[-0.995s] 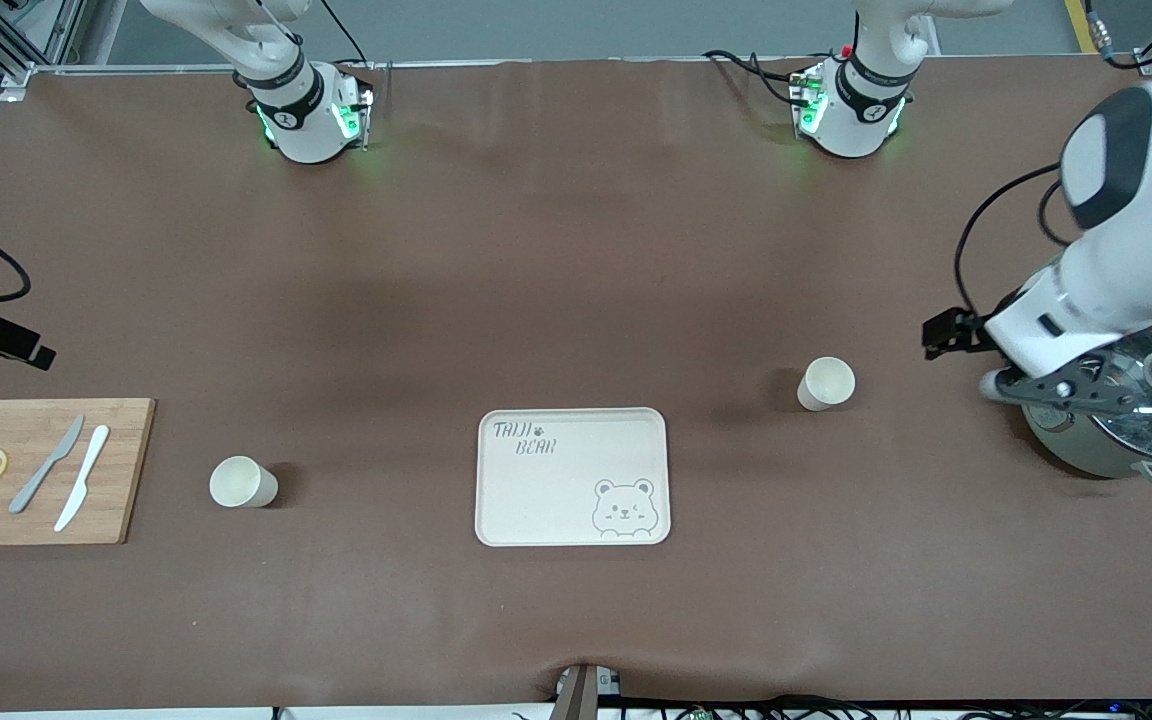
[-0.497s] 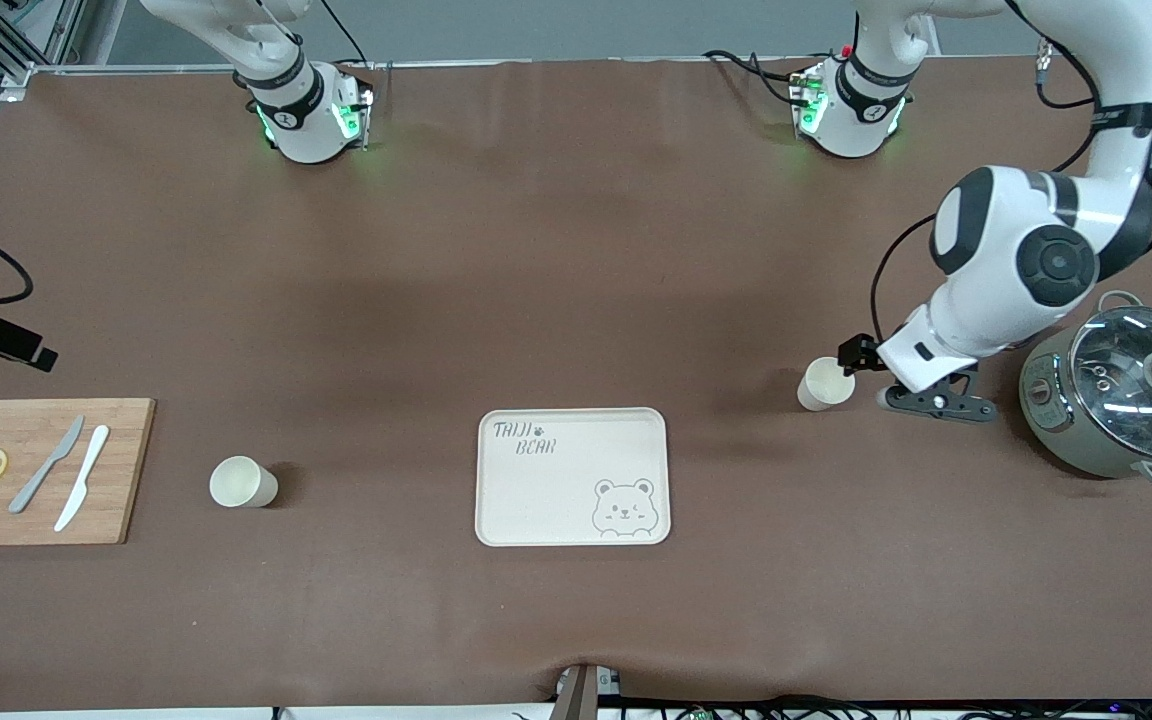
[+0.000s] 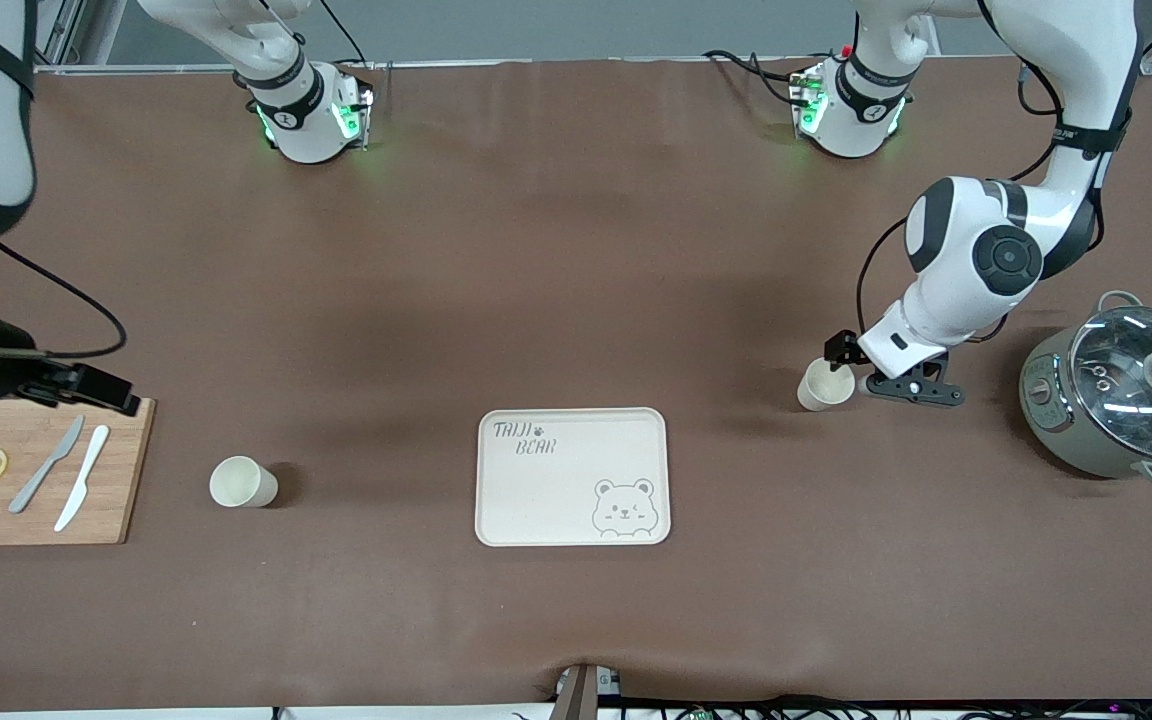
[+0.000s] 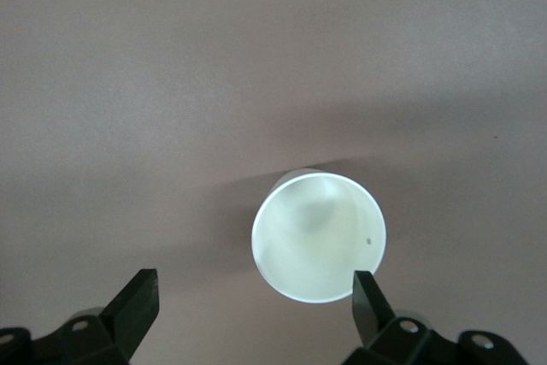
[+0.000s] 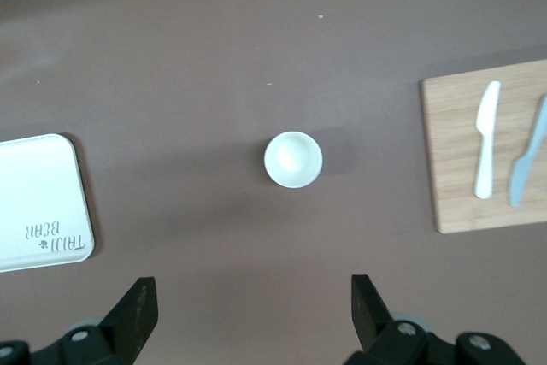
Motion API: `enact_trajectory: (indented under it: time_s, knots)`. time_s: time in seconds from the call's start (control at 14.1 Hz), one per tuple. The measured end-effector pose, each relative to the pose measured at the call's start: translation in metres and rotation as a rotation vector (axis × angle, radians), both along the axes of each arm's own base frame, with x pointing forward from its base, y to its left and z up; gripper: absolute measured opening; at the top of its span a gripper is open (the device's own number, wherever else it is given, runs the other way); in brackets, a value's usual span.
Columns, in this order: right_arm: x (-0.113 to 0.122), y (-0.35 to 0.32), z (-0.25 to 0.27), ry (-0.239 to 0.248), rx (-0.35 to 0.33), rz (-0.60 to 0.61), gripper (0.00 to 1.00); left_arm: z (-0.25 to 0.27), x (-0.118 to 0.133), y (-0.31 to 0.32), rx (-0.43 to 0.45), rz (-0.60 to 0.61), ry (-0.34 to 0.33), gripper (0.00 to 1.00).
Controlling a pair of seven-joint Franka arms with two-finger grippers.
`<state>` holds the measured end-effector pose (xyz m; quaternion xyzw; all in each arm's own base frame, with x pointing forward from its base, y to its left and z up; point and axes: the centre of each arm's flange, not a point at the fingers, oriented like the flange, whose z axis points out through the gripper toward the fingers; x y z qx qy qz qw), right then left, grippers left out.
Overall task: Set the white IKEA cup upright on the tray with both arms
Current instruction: 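Grasp the cup with the left gripper while the right gripper reaches the other cup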
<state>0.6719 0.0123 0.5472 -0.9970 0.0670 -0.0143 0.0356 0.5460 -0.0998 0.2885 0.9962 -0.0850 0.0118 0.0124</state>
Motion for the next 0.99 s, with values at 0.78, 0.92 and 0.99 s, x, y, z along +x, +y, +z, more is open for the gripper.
enact_trajectory:
  time_s: [0.78, 0.92, 0.99]
  knots:
    - [0.035, -0.007, -0.138, -0.049, -0.033, 0.164, 1.00, -0.054, -0.004, 0.003, -0.006, 0.004, -0.014, 1.00]
    - [0.043, -0.032, -0.164, -0.063, -0.045, 0.198, 1.00, -0.059, -0.005, 0.003, -0.006, 0.002, -0.009, 1.00]
    - [0.047, -0.043, -0.180, -0.064, -0.049, 0.207, 1.00, -0.061, -0.005, 0.003, -0.005, 0.000, -0.006, 1.00]
